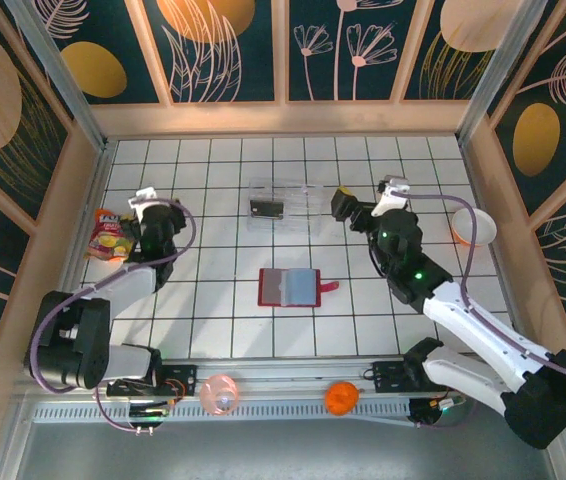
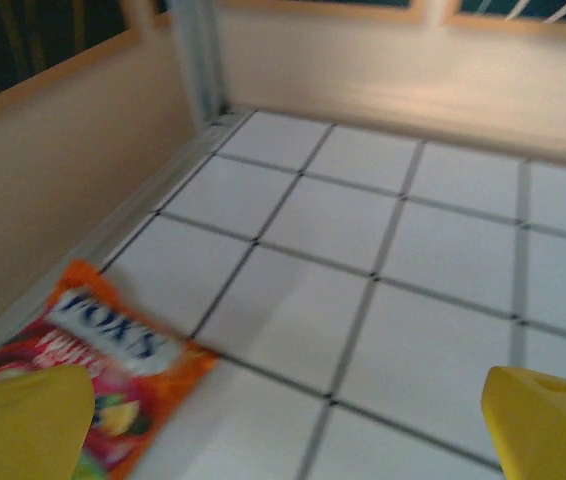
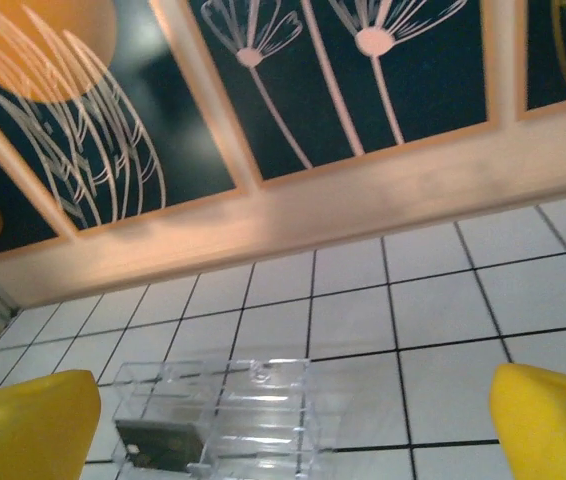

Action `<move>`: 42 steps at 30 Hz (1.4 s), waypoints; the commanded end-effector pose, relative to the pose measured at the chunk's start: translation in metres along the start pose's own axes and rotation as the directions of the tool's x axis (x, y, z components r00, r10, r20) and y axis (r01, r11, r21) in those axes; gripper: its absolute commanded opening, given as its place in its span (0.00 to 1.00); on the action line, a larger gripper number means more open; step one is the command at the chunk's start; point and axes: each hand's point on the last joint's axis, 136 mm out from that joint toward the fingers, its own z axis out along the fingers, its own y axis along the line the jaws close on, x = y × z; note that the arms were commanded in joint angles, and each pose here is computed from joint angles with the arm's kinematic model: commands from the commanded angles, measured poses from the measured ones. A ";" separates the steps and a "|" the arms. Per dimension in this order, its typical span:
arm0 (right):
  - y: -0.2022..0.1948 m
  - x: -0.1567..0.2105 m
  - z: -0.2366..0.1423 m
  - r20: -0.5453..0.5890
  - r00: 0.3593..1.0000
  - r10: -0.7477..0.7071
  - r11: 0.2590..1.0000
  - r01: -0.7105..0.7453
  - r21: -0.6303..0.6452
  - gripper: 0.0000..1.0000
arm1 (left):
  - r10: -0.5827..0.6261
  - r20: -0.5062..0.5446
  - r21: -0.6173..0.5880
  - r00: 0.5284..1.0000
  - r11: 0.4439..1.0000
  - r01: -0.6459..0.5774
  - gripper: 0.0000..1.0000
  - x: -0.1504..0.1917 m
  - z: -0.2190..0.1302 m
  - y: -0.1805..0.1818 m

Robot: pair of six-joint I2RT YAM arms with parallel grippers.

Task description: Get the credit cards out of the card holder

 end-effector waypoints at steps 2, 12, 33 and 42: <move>-0.009 -0.012 -0.012 0.073 0.996 -0.054 0.999 0.053 0.007 0.99 | -0.040 0.156 0.015 0.987 0.999 0.038 0.99 -0.027 0.003 0.008; -0.017 -0.017 -0.016 0.142 0.974 -0.175 0.985 0.173 0.030 0.99 | -0.026 0.183 0.212 0.983 0.977 -0.014 0.99 -0.010 0.008 -0.020; -0.168 0.034 0.010 0.083 0.969 -0.233 0.918 0.191 0.347 0.99 | -0.112 0.258 0.171 0.960 0.983 0.069 0.99 -0.007 -0.007 0.006; -0.192 0.090 0.051 -0.004 0.964 -0.267 0.918 0.256 0.303 0.99 | -0.112 0.256 0.172 0.960 0.983 0.068 0.99 -0.006 -0.007 0.006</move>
